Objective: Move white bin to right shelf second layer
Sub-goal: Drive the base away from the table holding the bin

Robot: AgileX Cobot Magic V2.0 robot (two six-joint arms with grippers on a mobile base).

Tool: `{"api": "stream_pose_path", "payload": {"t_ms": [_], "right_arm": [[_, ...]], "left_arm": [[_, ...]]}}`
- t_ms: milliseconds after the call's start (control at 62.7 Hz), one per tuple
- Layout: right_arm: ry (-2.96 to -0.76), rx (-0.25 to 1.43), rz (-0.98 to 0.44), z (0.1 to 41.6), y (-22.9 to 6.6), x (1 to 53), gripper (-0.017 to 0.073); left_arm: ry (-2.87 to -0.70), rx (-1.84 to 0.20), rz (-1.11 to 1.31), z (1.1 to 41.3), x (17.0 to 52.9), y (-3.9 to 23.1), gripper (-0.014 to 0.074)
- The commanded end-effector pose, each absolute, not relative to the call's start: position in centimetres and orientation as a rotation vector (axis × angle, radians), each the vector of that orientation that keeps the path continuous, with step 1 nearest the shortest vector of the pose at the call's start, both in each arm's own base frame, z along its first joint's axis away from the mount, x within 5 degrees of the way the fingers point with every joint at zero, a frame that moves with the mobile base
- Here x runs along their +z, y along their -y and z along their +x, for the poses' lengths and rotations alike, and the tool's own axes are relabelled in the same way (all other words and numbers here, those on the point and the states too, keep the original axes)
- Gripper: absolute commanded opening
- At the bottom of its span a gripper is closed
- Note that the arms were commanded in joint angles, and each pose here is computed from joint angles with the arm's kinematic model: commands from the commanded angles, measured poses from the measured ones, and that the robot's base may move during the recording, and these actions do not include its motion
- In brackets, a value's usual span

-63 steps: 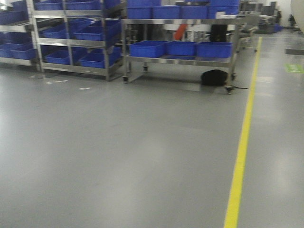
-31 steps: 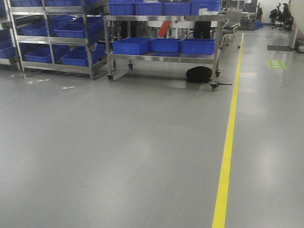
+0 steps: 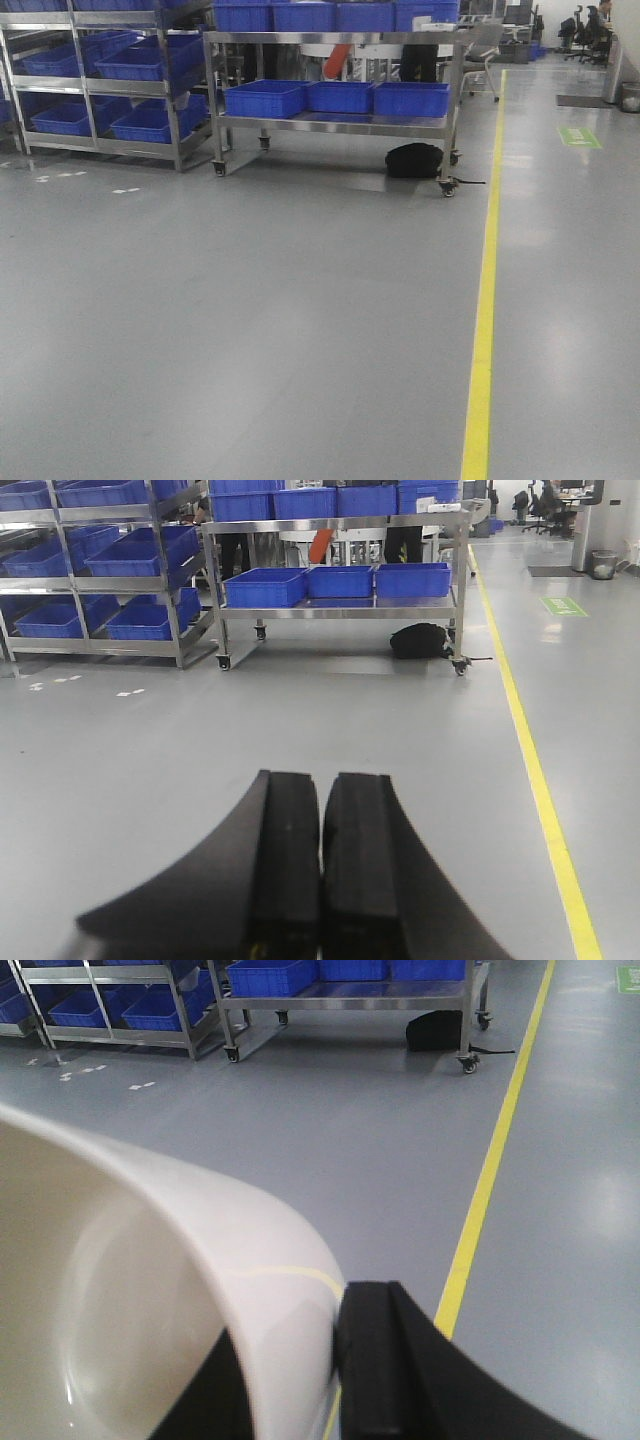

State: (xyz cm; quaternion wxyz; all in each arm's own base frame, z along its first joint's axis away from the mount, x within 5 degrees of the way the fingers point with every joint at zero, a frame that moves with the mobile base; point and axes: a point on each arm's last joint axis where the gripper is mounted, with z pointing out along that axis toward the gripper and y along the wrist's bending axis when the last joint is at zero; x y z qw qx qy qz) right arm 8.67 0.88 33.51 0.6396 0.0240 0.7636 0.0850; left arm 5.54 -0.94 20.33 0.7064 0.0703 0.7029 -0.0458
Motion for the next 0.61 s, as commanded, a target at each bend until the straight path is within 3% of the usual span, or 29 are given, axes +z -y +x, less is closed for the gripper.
{"api": "stream_pose_path", "payload": {"t_ms": [0, 590], "right_arm": [[-1.614, 0.194, 0.057, 8.69, -0.79, 35.40, 0.0057], [-1.614, 0.194, 0.057, 8.69, -0.79, 35.40, 0.0057]], "left_arm": [[-1.501, -0.109, 0.141, 5.57, 19.94, 0.91, 0.0085], [-1.501, -0.109, 0.141, 5.57, 19.94, 0.91, 0.0085]]}}
